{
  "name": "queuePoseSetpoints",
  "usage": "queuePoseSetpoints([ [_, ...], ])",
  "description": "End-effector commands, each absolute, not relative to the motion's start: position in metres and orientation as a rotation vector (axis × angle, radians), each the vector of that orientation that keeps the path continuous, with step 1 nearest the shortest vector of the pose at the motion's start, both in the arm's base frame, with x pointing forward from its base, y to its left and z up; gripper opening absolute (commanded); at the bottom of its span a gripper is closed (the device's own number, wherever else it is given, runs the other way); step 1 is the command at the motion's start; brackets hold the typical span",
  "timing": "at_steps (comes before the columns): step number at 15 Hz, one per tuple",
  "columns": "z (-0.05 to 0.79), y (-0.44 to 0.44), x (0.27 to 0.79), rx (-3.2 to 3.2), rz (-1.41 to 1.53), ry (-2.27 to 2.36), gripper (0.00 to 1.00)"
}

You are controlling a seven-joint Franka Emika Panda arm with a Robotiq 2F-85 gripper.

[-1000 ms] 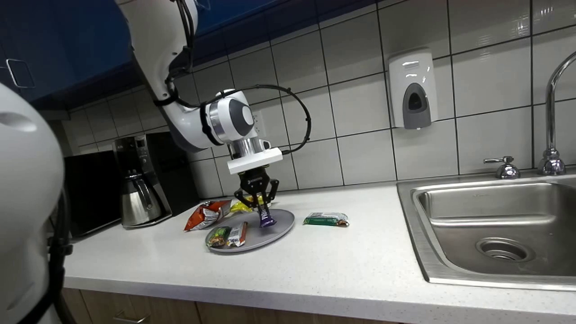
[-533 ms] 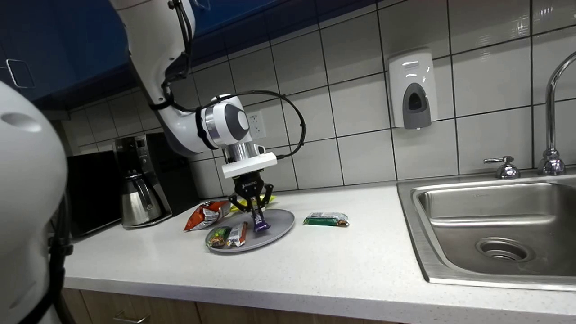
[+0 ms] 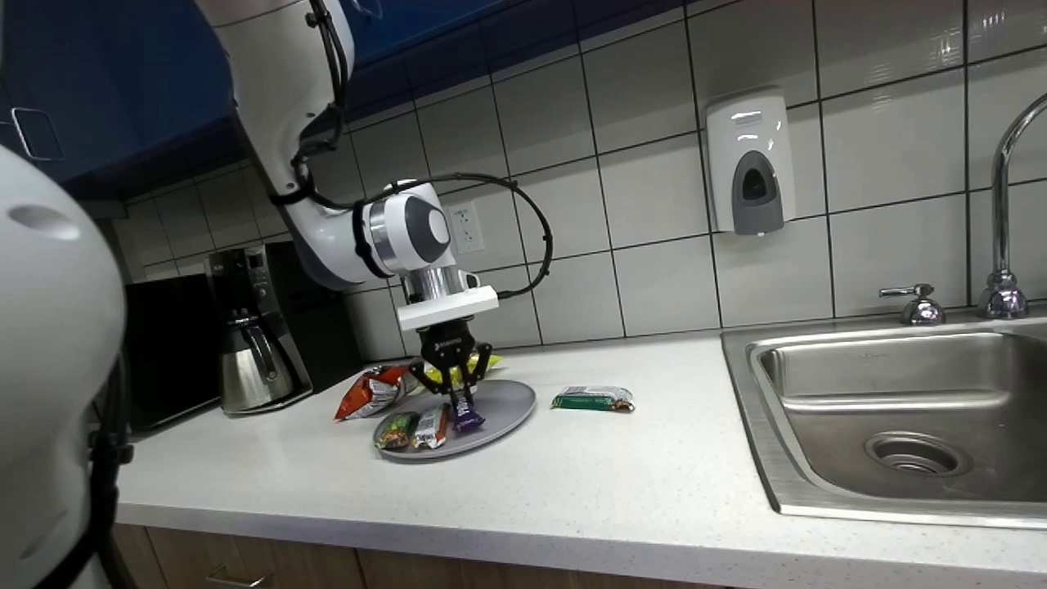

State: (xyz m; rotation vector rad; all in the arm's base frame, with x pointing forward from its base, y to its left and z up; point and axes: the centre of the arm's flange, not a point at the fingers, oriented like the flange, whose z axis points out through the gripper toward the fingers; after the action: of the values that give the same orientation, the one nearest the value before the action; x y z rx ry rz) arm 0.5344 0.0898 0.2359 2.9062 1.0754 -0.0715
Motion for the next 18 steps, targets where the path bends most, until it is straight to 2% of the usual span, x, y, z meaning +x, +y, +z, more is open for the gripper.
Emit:
queuePoseSetpoints([
  [1, 0.244, 0.091, 0.535, 2.931, -0.103, 1.065, 0.55],
  [7, 0.253, 0.076, 0.531, 2.933, -0.098, 1.110, 0.99],
  [18, 0.293, 0.011, 0.534, 2.920, -0.030, 1.069, 1.00],
])
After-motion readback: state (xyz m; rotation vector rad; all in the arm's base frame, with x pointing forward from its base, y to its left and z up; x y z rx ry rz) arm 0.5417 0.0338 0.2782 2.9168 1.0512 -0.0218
